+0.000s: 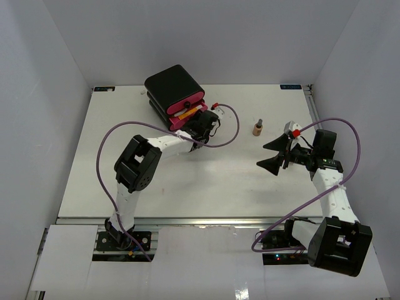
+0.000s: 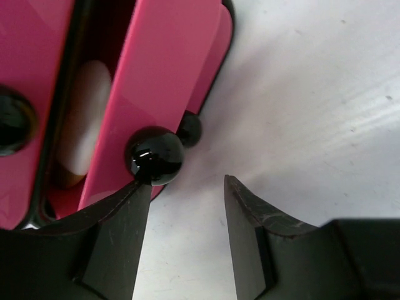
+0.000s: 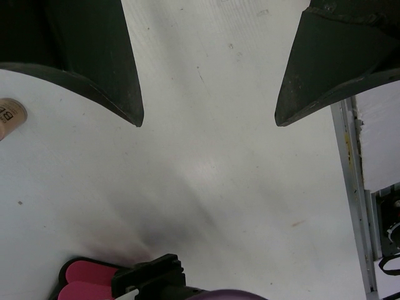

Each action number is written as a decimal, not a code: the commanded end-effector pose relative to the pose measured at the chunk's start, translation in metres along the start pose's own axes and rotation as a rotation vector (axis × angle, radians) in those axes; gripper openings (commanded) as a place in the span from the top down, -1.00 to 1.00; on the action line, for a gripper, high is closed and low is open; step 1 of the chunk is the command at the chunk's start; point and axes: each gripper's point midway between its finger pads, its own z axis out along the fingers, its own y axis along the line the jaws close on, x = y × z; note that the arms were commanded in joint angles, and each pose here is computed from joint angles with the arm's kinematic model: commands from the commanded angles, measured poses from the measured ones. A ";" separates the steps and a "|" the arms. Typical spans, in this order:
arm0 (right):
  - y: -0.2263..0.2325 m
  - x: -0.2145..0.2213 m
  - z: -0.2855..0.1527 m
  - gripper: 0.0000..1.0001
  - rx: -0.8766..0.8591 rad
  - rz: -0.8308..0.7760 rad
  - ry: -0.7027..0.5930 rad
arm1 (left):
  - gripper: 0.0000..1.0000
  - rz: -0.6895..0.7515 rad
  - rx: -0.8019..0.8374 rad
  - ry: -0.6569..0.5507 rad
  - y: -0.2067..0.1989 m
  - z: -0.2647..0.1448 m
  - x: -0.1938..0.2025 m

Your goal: Organize the makeup

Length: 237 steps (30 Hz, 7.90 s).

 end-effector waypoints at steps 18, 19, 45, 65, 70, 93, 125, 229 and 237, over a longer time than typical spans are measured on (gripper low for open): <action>-0.001 -0.006 -0.004 -0.83 -0.012 -0.004 -0.035 | -0.60 -0.160 -0.047 -0.024 0.057 0.018 -0.033; -0.001 -0.005 -0.004 -0.83 -0.012 -0.002 -0.035 | -0.60 -0.170 -0.044 -0.027 0.058 0.017 -0.034; -0.005 -0.002 -0.007 -0.83 0.004 0.012 -0.032 | -0.17 -0.925 -0.046 -0.006 0.032 -0.033 -0.017; -0.011 0.005 -0.006 -0.83 0.015 0.031 -0.020 | -0.51 -0.933 -0.404 -0.024 0.032 0.045 -0.007; -0.011 0.005 -0.006 -0.82 0.014 0.034 -0.020 | -0.50 -0.921 -0.418 -0.052 0.035 0.053 -0.013; -0.013 0.005 -0.008 -0.82 0.021 0.034 -0.022 | -0.02 -0.877 -0.392 -0.025 0.025 0.064 0.001; -0.012 0.002 -0.009 -0.82 0.018 0.029 -0.030 | 0.35 -0.924 -0.321 0.030 0.010 0.043 0.024; -0.159 0.113 -0.104 -0.48 1.012 0.529 0.365 | -0.96 -0.615 0.484 -0.371 0.080 -0.234 0.017; -0.168 0.120 -0.102 -0.26 1.021 0.535 0.359 | -0.96 -0.615 0.490 -0.360 0.078 -0.231 0.019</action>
